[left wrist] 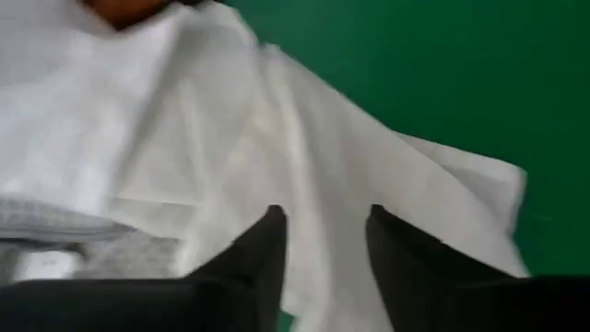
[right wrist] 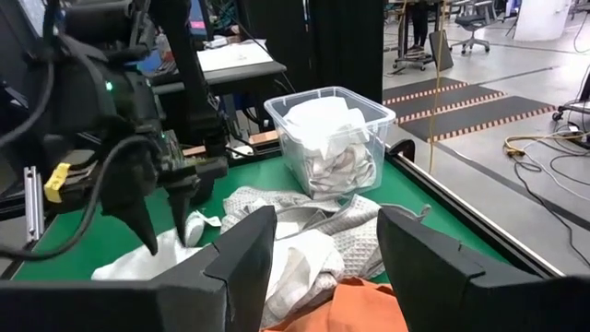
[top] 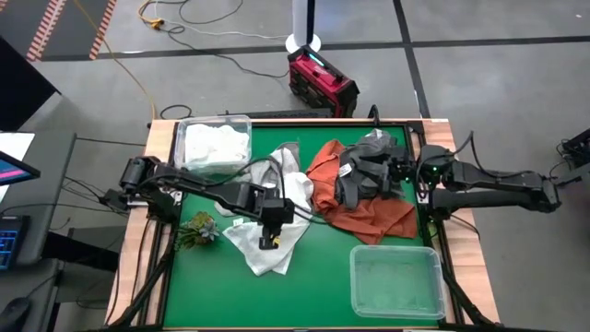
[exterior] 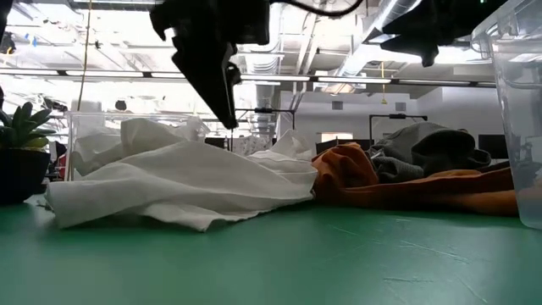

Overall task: Sort towels by color in basket
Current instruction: Put the white towel into the top transparent bin

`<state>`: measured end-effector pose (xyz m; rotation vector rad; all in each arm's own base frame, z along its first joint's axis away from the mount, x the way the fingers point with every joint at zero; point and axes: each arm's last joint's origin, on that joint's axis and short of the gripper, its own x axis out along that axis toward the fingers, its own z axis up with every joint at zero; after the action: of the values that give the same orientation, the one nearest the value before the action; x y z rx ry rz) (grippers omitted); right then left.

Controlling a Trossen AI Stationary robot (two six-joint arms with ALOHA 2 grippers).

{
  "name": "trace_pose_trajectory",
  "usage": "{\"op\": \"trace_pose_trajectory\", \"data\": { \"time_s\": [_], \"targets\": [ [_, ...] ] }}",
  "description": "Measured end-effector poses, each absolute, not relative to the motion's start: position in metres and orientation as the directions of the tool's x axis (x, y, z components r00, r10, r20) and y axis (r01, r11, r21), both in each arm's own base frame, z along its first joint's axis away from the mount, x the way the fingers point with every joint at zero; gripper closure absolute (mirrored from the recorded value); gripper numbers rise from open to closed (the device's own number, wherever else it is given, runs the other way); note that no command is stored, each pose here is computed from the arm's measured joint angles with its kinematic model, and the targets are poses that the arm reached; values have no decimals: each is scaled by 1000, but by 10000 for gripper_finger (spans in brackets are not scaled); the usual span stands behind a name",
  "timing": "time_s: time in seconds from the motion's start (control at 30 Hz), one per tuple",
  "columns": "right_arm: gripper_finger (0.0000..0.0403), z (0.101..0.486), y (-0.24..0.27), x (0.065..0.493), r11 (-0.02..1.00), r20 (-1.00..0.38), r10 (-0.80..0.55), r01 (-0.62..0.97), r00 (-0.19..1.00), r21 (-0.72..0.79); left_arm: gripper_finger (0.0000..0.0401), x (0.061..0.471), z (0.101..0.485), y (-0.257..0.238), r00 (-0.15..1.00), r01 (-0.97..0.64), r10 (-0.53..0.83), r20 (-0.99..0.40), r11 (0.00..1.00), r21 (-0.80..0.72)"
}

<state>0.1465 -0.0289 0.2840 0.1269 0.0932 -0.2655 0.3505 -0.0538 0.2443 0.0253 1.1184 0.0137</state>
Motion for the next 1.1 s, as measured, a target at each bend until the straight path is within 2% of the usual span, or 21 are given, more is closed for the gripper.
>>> {"op": "trace_pose_trajectory", "data": {
  "time_s": [0.13,0.23,0.5,0.73,0.83,0.9,1.03,1.1],
  "targets": [
    [180,283,-30,151,957,-111,-255,267,960,112,185,351,241,-53,427,-6,36,-904,999,37],
    [180,281,-30,155,957,-122,-255,269,959,111,164,351,229,-53,407,29,44,-912,998,61],
    [180,283,-30,154,959,-106,-255,266,961,95,159,355,198,-52,392,121,90,-915,981,149],
    [180,285,-30,151,961,-89,-256,263,963,87,161,360,169,-52,303,189,136,-943,961,200],
    [180,284,-30,151,961,-96,-256,264,962,85,192,361,160,-54,276,241,134,-952,949,204],
    [180,284,-30,151,961,-99,-256,265,962,85,239,360,159,-57,267,277,133,-954,938,209],
    [180,284,-29,151,961,-98,-254,263,962,89,371,359,159,-60,260,297,120,-958,934,198],
    [180,284,-29,151,961,-98,-253,262,962,89,388,357,161,-59,255,279,123,-959,940,195]
  ]
}}
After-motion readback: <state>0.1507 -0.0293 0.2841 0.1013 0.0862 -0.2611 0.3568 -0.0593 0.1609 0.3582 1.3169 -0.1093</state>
